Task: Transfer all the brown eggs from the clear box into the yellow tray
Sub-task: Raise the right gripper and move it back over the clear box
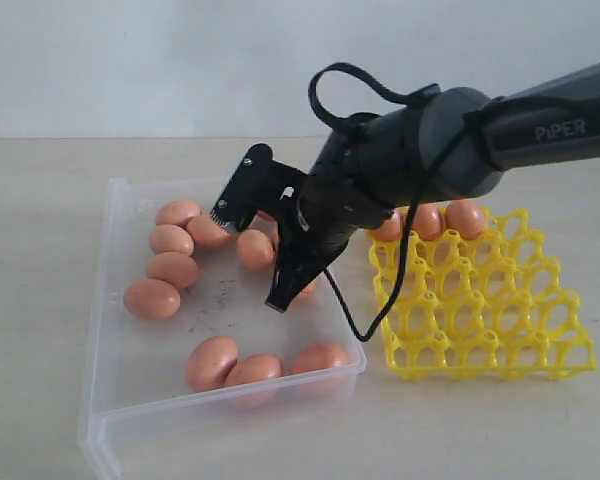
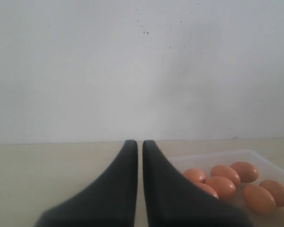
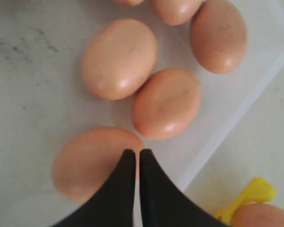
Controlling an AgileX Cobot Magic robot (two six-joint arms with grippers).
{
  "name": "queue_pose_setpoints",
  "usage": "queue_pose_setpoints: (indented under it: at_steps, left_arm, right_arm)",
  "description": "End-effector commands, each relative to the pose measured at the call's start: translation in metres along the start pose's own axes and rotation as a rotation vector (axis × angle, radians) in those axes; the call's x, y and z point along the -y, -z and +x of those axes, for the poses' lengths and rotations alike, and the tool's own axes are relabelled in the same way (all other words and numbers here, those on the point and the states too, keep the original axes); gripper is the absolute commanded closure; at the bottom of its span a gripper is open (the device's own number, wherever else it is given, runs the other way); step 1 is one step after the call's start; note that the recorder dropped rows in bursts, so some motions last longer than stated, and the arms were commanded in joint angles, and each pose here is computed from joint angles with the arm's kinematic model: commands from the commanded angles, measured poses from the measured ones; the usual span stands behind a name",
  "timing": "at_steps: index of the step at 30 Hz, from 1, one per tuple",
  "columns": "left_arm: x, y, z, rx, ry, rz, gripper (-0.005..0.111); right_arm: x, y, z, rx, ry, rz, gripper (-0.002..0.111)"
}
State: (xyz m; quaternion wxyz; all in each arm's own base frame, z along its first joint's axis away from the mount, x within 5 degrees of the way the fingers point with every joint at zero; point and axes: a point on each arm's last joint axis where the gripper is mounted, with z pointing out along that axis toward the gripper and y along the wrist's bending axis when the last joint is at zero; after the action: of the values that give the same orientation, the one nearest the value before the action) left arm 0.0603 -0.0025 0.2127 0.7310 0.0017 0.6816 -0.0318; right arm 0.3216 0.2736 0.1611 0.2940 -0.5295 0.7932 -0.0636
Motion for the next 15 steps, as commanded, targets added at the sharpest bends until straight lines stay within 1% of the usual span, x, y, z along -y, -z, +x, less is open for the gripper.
queue_pose_setpoints:
  at_steps: [1,2,3,4,7,8,10,15]
  left_arm:
    - [0.0,0.0,-0.002,0.013,0.0,-0.002,0.103]
    - [0.0,0.0,-0.002,0.013,0.0,-0.002,0.103]
    - [0.0,0.0,-0.002,0.013,0.0,-0.002,0.103]
    - [0.0,0.0,-0.002,0.013,0.0,-0.002,0.103]
    - [0.0,0.0,-0.002,0.013,0.0,-0.002,0.103]
    - [0.0,0.0,-0.002,0.013,0.0,-0.002,0.103]
    - [0.0,0.0,-0.002,0.013,0.0,-0.002,0.103]
    - [0.0,0.0,-0.002,0.013,0.0,-0.002,0.103]
  right_arm:
    - [0.007,0.018,-0.019,-0.019,-0.213,-0.056,0.106]
    - [0.013,0.021,-0.023,-0.006,-0.348,-0.071,0.101]
    - [0.018,0.023,-0.026,0.006,-0.432,-0.082,0.097]
    - [0.023,0.026,-0.029,0.012,-0.518,-0.1,0.087]
    - [0.035,0.029,-0.03,0.003,-0.678,-0.13,0.064]
    - [0.038,0.029,-0.029,-0.01,-0.713,-0.131,0.059]
    - [0.043,0.028,-0.022,-0.053,-0.81,-0.136,0.058]
    - [0.042,0.017,-0.004,-0.209,-0.928,-0.173,0.058]
